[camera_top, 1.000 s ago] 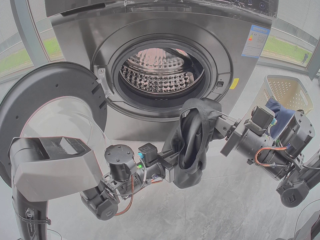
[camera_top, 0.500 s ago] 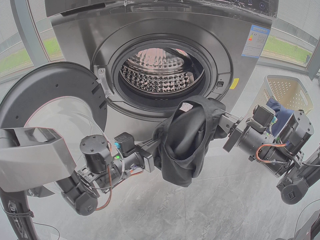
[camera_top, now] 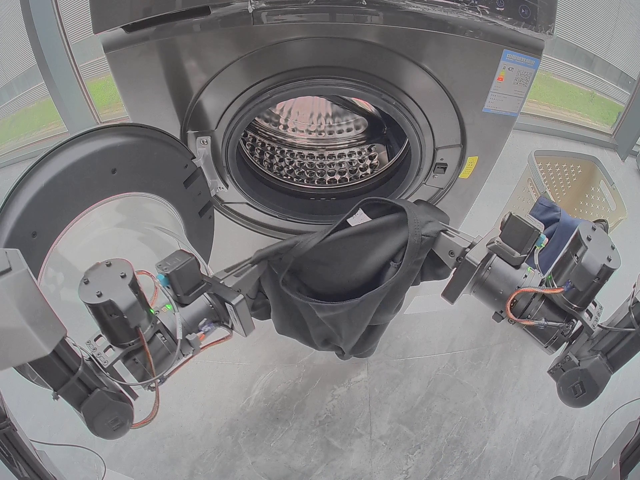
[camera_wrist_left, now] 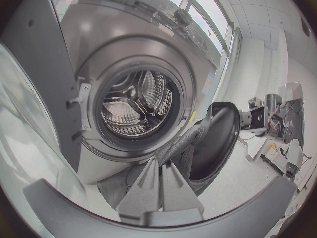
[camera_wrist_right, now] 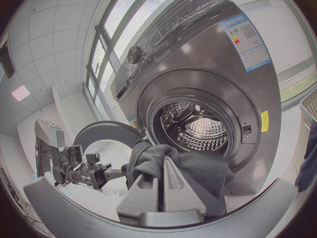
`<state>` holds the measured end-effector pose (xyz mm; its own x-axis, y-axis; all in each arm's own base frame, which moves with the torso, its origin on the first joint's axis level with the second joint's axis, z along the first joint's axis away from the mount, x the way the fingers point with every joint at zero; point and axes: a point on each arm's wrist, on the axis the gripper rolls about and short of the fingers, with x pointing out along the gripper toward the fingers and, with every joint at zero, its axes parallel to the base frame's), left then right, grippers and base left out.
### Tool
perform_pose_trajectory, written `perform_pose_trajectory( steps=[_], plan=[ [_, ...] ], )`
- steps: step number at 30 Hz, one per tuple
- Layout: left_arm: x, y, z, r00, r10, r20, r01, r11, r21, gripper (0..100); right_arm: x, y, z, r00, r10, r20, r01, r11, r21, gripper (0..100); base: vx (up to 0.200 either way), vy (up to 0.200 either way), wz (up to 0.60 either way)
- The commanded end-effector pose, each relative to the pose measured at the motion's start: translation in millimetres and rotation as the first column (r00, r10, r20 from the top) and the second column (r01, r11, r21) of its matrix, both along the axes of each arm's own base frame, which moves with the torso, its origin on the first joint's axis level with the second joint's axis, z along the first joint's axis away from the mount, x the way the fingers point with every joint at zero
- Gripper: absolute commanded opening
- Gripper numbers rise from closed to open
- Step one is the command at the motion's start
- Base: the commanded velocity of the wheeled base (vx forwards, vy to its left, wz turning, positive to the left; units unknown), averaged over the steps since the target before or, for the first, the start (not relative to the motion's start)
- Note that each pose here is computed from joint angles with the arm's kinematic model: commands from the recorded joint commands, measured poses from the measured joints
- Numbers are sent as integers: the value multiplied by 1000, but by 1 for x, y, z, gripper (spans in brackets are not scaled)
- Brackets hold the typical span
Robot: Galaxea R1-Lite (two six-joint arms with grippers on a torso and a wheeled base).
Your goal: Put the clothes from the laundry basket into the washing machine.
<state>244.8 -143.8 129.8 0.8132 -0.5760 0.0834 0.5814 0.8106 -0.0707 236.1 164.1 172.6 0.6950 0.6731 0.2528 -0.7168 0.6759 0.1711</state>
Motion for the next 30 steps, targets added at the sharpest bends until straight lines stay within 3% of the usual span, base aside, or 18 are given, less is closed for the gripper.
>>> perform_pose_trajectory(
  steps=[1, 13, 30],
  plan=[
    [-5, 15, 22, 997, 40, 66, -38, 999, -39, 0, 2, 3, -5, 1000, -6, -16, 5, 1000, -7, 0, 0, 0, 0],
    [0, 23, 58, 979, 82, 189, -59, 990, -124, 0, 4, 3, -13, 999, -17, -40, 16, 1000, -23, 0, 0, 0, 0],
    [1, 26, 74, 964, 119, 237, -81, 983, -165, 0, 3, -8, -34, 993, -47, -112, 38, 996, -83, 0, 0, 0, 0]
  ],
)
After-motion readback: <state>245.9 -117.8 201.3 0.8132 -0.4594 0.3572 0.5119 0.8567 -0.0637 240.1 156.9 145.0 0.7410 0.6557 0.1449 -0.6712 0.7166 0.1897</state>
